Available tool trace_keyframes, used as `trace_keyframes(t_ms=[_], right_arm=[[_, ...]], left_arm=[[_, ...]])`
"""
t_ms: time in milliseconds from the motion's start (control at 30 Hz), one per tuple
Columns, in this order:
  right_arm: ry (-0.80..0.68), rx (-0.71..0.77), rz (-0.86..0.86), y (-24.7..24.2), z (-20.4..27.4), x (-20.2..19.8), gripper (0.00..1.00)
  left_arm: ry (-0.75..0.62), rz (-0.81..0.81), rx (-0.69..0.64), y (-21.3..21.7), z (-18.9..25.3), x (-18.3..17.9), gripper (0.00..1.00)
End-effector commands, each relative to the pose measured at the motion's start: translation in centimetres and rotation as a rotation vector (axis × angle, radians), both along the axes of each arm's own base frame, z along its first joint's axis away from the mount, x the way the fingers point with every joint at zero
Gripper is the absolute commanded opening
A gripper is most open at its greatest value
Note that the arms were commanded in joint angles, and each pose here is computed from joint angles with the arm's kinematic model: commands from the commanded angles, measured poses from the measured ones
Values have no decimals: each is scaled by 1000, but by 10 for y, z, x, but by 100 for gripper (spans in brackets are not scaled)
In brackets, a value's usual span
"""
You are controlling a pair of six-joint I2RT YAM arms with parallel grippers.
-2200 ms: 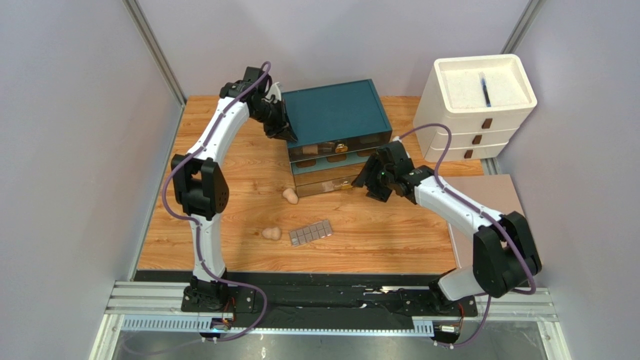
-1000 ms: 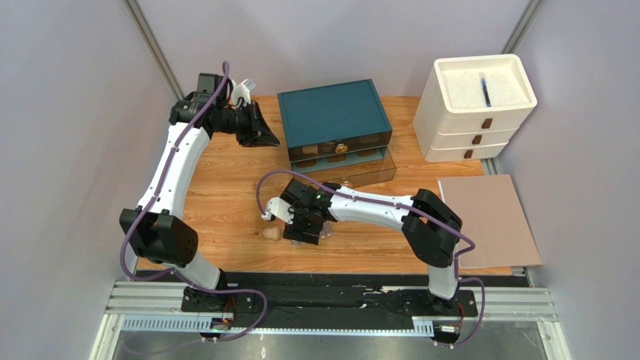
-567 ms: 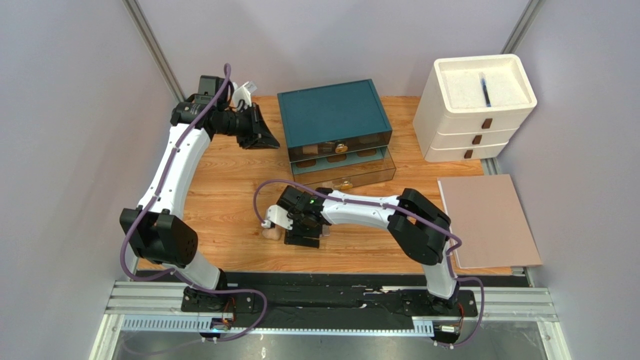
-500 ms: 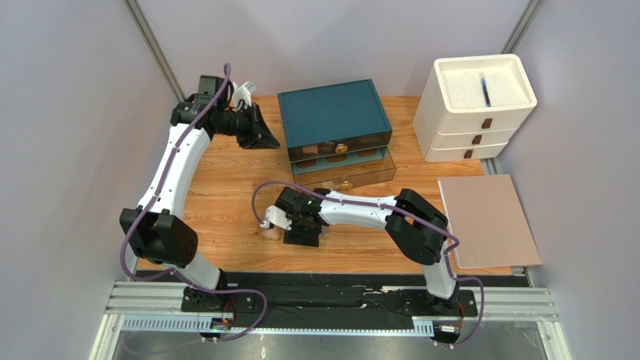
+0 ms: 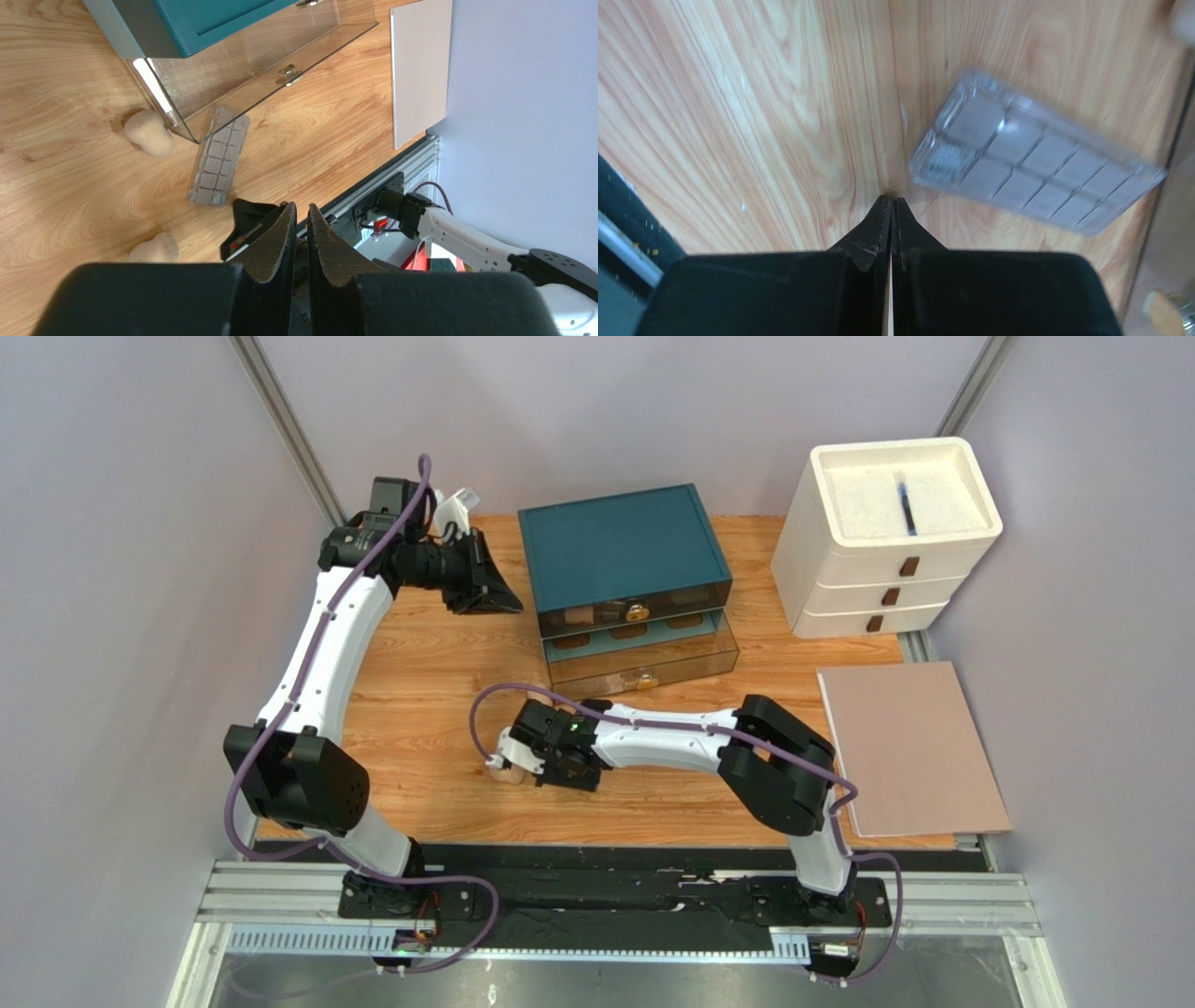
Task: Organize the makeup
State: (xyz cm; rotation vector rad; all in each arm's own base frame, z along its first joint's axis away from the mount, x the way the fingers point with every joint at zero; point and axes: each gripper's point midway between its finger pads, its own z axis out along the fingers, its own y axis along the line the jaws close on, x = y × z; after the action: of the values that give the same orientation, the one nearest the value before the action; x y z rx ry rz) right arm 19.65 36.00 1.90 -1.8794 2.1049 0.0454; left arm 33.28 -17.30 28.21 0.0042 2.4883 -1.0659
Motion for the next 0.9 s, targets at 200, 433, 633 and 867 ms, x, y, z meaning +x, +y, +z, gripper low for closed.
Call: trace_keyframes(t_ms=[200, 433, 633, 867], right_arm=[[-51, 77, -103, -13, 52, 18, 11], [61, 213, -238, 16, 77, 24, 38], [104, 307, -262, 38, 90, 22, 46], [165, 383, -187, 60, 99, 7, 54]], left_arm=[[-36, -21, -28, -2, 4, -2, 15], [-68, -1, 30, 8, 6, -5, 15], [-31, 25, 176, 30, -15, -18, 16], [152, 83, 321, 60, -87, -58, 33]])
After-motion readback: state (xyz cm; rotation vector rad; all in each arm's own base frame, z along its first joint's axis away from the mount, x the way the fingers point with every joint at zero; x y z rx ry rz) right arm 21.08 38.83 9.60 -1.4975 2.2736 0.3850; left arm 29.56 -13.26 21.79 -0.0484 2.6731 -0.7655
